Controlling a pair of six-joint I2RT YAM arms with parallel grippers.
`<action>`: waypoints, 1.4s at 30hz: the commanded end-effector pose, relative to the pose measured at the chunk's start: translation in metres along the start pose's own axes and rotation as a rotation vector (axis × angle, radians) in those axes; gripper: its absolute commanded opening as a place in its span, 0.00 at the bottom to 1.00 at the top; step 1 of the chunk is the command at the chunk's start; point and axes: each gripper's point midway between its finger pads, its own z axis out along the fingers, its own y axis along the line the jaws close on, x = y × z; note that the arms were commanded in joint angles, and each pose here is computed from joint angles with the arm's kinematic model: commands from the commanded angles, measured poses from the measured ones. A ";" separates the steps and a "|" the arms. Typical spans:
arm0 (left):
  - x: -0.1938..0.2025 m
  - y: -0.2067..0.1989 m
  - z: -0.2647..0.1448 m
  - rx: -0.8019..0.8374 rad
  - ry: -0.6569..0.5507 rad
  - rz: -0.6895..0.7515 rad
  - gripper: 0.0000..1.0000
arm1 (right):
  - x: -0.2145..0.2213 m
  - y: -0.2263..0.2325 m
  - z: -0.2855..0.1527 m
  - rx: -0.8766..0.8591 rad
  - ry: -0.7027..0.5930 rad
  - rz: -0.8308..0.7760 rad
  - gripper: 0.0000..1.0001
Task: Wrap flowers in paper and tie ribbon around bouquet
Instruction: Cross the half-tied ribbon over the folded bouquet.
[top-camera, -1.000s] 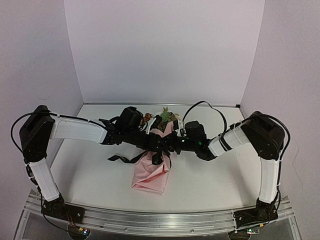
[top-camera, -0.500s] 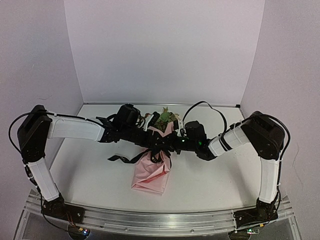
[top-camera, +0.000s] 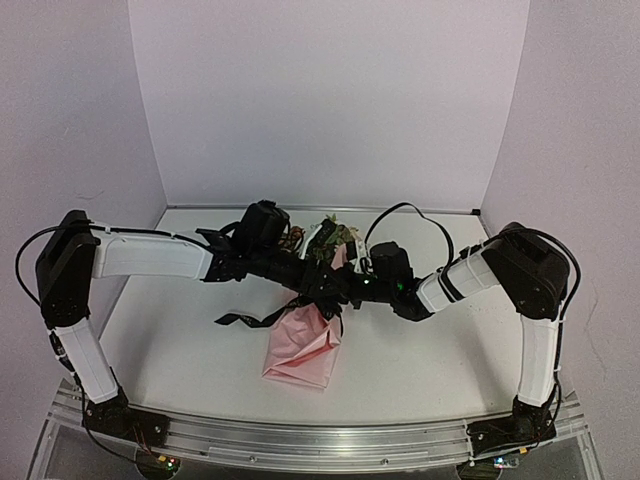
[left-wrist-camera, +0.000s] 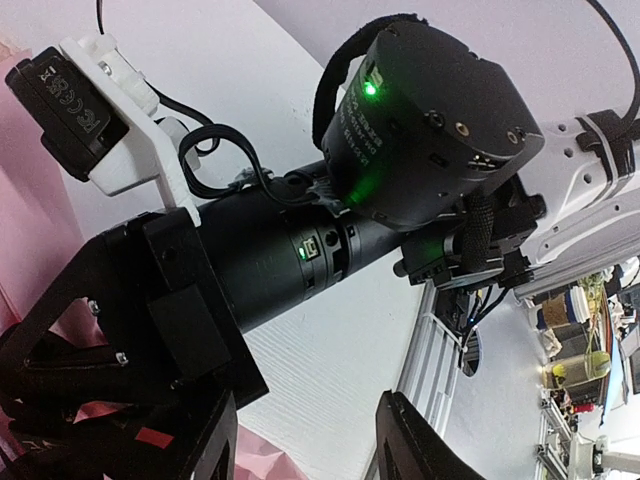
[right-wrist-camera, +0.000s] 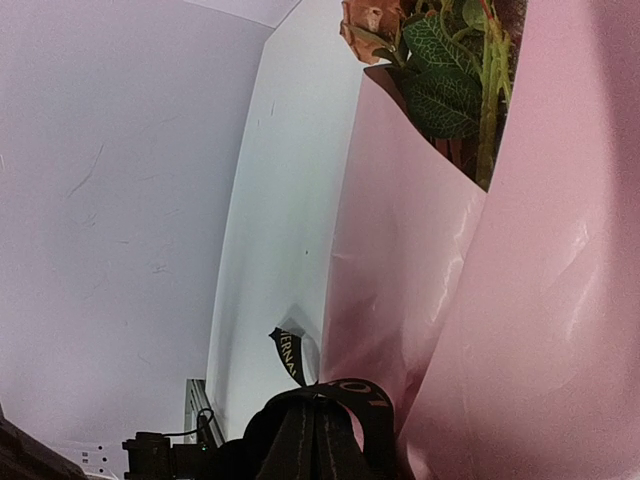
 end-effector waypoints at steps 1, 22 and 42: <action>-0.011 -0.012 0.001 0.034 -0.008 0.033 0.49 | -0.008 0.010 0.004 -0.039 -0.016 -0.026 0.02; 0.000 0.105 -0.071 -0.372 -0.121 -0.324 0.36 | -0.010 0.015 0.002 -0.051 -0.014 -0.032 0.02; 0.019 0.101 -0.033 -0.209 -0.009 -0.369 0.29 | -0.004 0.051 -0.027 -0.124 0.023 -0.087 0.02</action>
